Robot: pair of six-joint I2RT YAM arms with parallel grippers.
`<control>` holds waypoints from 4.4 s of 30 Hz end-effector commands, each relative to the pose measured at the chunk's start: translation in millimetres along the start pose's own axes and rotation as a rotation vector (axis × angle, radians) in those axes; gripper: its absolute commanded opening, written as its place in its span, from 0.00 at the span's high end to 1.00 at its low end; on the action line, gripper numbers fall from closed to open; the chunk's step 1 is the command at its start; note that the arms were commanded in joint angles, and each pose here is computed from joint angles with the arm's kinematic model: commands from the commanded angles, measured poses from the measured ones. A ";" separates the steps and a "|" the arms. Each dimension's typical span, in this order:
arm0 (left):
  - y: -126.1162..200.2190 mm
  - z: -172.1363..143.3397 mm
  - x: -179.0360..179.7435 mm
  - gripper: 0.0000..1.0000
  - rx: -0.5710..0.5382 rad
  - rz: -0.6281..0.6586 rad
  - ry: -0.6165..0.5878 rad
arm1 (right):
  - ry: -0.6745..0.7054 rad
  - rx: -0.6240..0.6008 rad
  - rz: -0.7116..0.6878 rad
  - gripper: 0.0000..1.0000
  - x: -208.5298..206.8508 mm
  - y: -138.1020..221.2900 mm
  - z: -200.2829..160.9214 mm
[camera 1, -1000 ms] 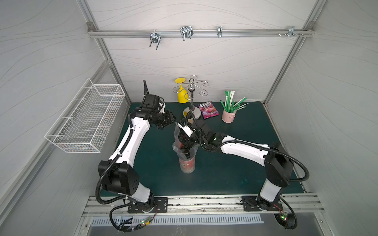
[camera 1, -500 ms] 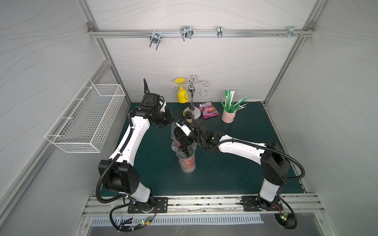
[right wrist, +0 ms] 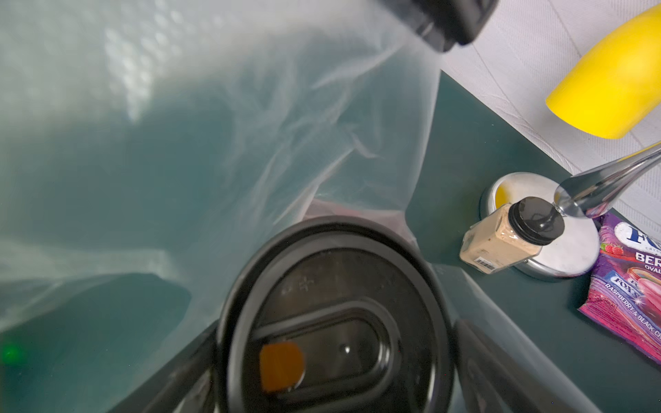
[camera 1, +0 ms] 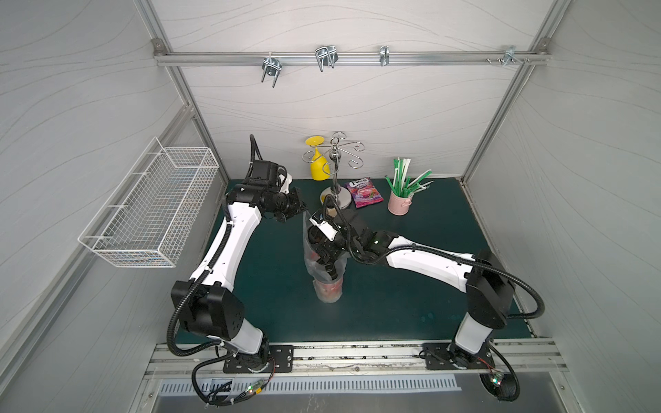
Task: Pack milk tea into plastic carrier bags
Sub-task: Place the milk tea cup in the plastic carrier bag, then move the plastic carrier bag to the center of the board.
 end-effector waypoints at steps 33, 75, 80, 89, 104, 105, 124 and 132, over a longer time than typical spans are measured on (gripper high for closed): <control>-2.8 1.5 -4.9 1.00 -0.012 -0.067 -0.055 | -0.385 0.263 -0.117 0.01 -41.6 90.1 19.8; -48.7 21.0 -42.7 1.00 0.043 -0.142 -0.054 | -0.506 0.198 -0.183 1.00 -25.2 147.9 33.0; -52.1 24.0 -51.6 1.00 0.047 -0.160 -0.069 | -0.519 0.193 -0.202 1.00 -26.5 154.9 31.2; -66.7 24.2 -66.9 1.00 0.077 -0.196 -0.089 | -0.531 0.162 -0.234 1.00 -30.7 170.2 27.0; -68.1 22.9 -88.1 0.76 0.092 -0.204 -0.135 | -0.567 0.200 -0.274 1.00 -45.7 173.3 1.6; -66.7 23.0 -89.6 0.72 0.095 -0.204 -0.137 | -0.570 0.197 -0.274 1.00 -46.1 174.1 1.6; -15.3 -64.9 -91.4 0.44 0.113 0.110 -0.201 | -0.560 0.195 -0.291 1.00 -55.7 180.4 0.7; -13.9 -68.7 -104.2 0.50 0.095 -0.021 -0.205 | -0.472 0.091 -0.287 0.74 -61.8 206.2 14.2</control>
Point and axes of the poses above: each gripper's point midway between its finger pads, its own y axis back along the fingers, its own x axis along the line the jaws close on, z = x × y, the point moved 9 cm from there along y, back along the fingers, and after that the axes turned 10 degrees about -y, right-handed, at the moved point
